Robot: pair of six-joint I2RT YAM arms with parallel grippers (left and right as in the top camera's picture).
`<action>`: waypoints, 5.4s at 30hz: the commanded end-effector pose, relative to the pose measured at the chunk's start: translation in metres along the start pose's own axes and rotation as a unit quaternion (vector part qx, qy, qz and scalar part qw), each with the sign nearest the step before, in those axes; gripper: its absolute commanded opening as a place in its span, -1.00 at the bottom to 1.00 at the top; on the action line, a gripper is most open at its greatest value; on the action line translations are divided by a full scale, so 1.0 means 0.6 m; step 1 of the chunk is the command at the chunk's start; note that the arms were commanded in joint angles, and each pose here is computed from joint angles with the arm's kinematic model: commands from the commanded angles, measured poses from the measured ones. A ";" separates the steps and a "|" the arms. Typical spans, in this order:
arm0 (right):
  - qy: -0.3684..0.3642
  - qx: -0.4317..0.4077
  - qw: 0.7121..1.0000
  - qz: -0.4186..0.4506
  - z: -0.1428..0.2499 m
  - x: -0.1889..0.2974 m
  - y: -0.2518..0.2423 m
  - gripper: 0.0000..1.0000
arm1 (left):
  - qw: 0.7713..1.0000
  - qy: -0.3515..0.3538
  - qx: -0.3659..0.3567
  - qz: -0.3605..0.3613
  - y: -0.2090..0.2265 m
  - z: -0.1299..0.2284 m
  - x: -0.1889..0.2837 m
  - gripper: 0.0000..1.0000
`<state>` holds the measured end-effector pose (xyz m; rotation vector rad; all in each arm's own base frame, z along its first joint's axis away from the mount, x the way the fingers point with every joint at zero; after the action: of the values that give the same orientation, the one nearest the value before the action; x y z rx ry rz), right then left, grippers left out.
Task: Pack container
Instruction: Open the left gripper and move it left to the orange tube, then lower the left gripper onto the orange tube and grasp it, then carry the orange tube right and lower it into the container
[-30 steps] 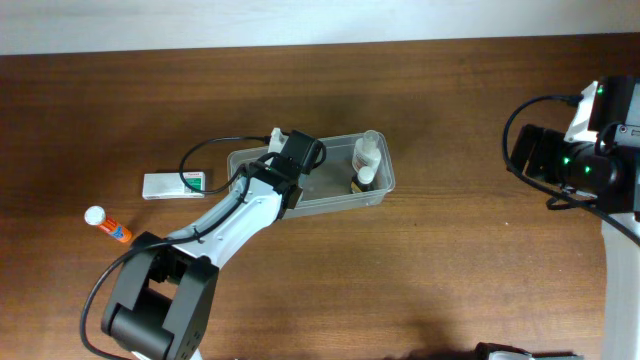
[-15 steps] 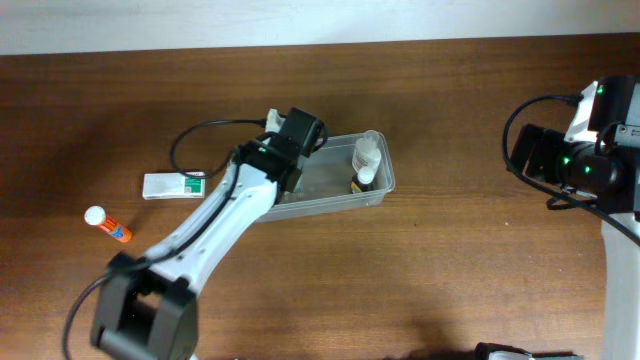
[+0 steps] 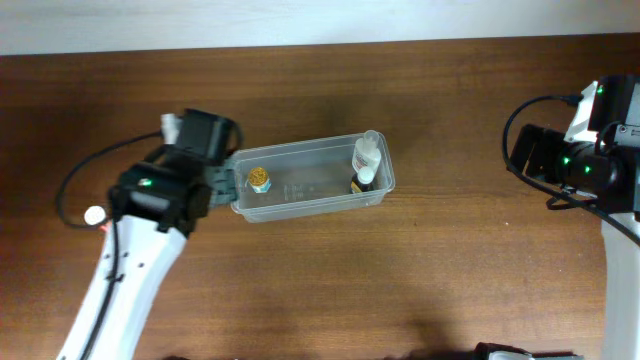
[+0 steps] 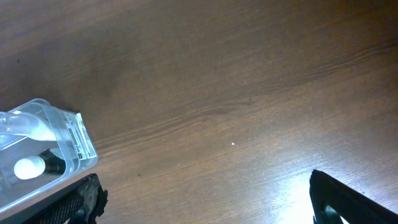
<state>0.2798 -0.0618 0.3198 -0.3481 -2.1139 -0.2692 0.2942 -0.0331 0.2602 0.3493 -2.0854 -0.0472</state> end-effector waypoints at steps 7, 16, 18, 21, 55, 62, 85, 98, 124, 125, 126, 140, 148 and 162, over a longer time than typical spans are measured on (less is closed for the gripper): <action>-0.008 -0.009 1.000 0.000 -0.006 0.007 -0.002 0.97 | 0.992 0.044 0.115 -0.019 0.101 0.001 -0.031 0.73; -0.008 -0.009 1.000 0.000 -0.006 0.007 -0.002 0.97 | 0.981 0.054 0.180 -0.055 0.173 0.004 -0.044 0.86; -0.008 -0.009 1.000 0.000 -0.006 0.007 -0.002 0.97 | 0.977 0.058 0.197 -0.059 0.189 0.006 -0.046 0.89; -0.008 -0.009 1.000 0.000 -0.006 0.007 -0.002 0.96 | 0.972 0.062 0.219 -0.065 0.210 0.010 -0.050 0.92; -0.008 -0.009 1.000 0.000 -0.006 0.007 -0.002 0.97 | 0.950 0.156 0.257 -0.084 0.249 0.018 -0.217 0.98; -0.008 -0.009 1.000 0.000 -0.006 0.007 -0.002 0.97 | 0.947 0.174 0.257 -0.087 0.250 0.026 -0.234 0.90; -0.008 -0.009 1.000 0.000 -0.006 0.007 -0.002 0.97 | 0.942 0.188 0.264 -0.091 0.253 0.059 -0.260 0.13; -0.008 -0.009 1.000 0.000 -0.006 0.007 -0.002 0.97 | 0.942 0.186 0.264 -0.090 0.253 0.057 -0.261 -0.19; -0.008 -0.009 1.000 0.000 -0.006 0.007 -0.002 0.97 | 0.960 0.130 0.246 0.023 0.218 -0.014 -0.243 -0.78; -0.008 -0.009 1.000 0.000 -0.006 0.007 -0.002 0.97 | 0.963 0.121 0.240 0.031 0.214 -0.024 -0.237 -0.78; -0.008 -0.009 1.000 0.000 -0.006 0.007 -0.002 0.96 | 0.967 0.108 0.229 0.042 0.208 -0.037 -0.228 -0.77; -0.008 -0.009 1.000 0.000 -0.006 0.007 -0.002 0.96 | 0.976 -0.111 -0.035 0.182 -0.016 -0.128 0.044 -0.74; -0.008 -0.009 1.000 0.000 -0.006 0.007 -0.002 0.97 | 0.968 -0.103 -0.106 0.204 -0.119 -0.098 0.061 -0.74; -0.008 -0.009 1.000 0.000 -0.006 0.007 -0.002 0.97 | 0.972 0.036 -0.154 0.176 -0.186 -0.037 -0.058 -0.74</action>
<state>0.2798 -0.0618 0.3198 -0.3479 -2.1135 -0.2688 0.3526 -0.1287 0.2282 -0.2313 -2.0170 -0.1395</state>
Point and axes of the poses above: each gripper's point midway between its finger pads, its own x axis back along the fingers, its own y axis along the line the jaws close on, z = x × y, the point moved 4 cm from there along x, back along the fingers
